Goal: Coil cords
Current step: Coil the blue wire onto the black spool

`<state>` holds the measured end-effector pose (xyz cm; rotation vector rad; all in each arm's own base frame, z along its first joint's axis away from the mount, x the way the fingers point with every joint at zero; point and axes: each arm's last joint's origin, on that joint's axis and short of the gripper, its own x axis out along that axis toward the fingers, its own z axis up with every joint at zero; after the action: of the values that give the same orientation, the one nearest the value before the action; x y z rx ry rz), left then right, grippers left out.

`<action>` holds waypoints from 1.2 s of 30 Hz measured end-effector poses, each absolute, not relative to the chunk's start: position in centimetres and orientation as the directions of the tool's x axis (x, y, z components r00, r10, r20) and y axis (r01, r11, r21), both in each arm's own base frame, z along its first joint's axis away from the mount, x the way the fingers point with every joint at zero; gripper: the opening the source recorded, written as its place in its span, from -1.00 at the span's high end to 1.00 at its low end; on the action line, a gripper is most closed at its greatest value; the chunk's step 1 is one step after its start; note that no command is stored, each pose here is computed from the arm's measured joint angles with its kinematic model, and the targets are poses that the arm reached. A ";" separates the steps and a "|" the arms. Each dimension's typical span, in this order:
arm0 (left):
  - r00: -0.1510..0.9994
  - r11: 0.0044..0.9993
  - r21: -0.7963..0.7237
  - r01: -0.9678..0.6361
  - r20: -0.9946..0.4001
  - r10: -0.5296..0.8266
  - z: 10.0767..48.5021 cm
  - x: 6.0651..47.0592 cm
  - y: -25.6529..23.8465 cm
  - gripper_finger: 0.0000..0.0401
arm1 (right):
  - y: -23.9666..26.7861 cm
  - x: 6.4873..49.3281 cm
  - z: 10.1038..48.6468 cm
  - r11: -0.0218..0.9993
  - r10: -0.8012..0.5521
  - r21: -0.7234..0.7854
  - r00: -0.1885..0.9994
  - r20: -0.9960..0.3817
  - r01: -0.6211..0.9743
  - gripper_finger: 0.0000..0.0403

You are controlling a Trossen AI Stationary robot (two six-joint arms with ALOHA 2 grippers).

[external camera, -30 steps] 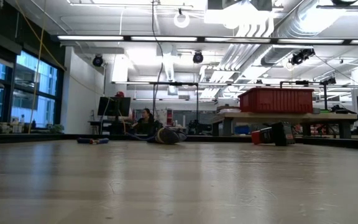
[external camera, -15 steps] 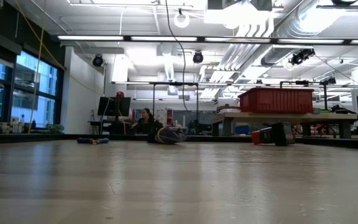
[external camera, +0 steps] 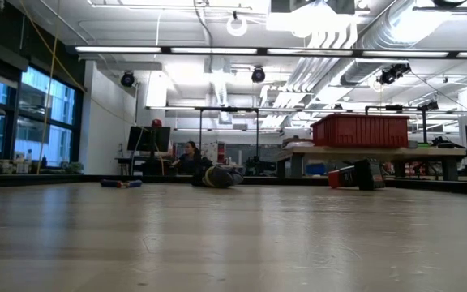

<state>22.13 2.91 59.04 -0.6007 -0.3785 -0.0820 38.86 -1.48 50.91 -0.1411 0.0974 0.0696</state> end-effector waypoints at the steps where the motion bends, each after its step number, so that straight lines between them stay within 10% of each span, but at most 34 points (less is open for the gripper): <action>1: 0.930 0.804 -0.562 0.191 0.366 0.034 59.0 22.3 2.9 1.00 | -1.1 39.3 50.8 0.985 0.073 -0.149 0.994 -0.085 -0.085 0.99; 22: 0.955 0.521 -0.810 0.268 0.296 -0.030 57.6 25.0 2.5 1.00 | 1.2 42.4 50.8 0.956 0.135 -0.279 0.979 0.155 -0.088 1.00; 36: 0.936 0.656 -0.682 0.324 0.331 -0.118 58.4 23.3 1.4 1.00 | 1.4 42.2 50.6 0.941 0.196 -0.302 0.973 0.119 -0.152 1.00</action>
<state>23.33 1.35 58.43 -0.8200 -0.2688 -0.2534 42.22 1.37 50.62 -0.2956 -0.1488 0.1780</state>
